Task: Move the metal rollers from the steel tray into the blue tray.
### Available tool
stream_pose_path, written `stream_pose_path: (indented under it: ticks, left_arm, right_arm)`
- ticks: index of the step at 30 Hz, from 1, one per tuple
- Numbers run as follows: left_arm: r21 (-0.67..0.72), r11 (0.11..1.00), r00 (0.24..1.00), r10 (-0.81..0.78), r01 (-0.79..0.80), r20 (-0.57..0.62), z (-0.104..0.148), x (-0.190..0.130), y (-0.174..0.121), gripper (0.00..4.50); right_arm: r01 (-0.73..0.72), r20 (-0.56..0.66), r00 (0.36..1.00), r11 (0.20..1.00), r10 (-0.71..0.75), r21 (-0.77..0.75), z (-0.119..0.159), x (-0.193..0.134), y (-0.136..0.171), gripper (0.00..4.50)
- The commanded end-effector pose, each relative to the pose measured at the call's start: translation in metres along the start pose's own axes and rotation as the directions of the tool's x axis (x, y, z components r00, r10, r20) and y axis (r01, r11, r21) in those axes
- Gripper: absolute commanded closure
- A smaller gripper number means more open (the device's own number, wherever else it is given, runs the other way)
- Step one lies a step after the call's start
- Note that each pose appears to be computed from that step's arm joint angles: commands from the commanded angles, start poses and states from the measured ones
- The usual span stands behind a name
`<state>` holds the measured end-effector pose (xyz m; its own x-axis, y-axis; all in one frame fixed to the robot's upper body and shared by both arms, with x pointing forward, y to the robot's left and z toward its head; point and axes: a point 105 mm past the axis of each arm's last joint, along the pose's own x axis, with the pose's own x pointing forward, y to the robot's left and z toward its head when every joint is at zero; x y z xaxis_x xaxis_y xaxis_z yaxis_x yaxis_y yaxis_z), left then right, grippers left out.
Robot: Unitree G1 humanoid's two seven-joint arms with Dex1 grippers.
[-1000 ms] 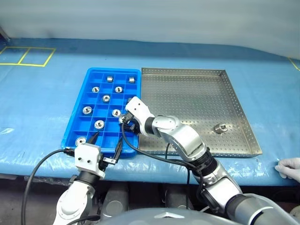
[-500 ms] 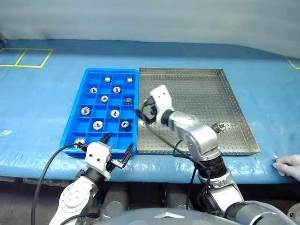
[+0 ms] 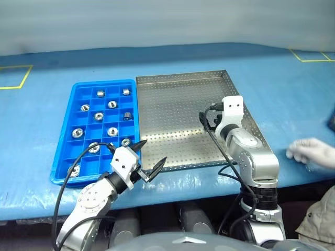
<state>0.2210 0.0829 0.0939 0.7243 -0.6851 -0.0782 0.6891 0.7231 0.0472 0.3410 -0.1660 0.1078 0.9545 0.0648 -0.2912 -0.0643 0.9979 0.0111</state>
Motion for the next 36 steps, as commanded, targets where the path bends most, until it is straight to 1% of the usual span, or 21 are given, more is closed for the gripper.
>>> stream_pose_path:
  ticks: [1,7,14,36]
  left_arm:
    - [-0.011,0.999,0.999,-0.043,0.043,0.021,0.004,0.003,-0.005,0.0]
    - [-0.013,0.999,0.999,-0.05,0.05,0.02,0.003,0.004,-0.004,0.0]
    - [-0.016,0.999,0.999,-0.048,0.048,0.019,0.002,0.004,-0.005,0.0]
    - [-0.02,1.0,1.0,-0.021,0.022,0.022,0.002,0.003,-0.003,0.0]
  right_arm:
    - [0.034,0.035,0.999,0.999,-0.035,0.023,0.006,-0.008,-0.007,0.02]
    - [0.079,-0.028,0.997,0.995,-0.077,0.061,-0.016,-0.011,-0.019,0.02]
    - [0.107,-0.106,0.99,0.989,-0.096,0.1,-0.04,-0.01,-0.026,0.02]
    - [0.056,-0.108,0.993,0.996,-0.047,0.076,-0.039,-0.004,-0.015,0.02]
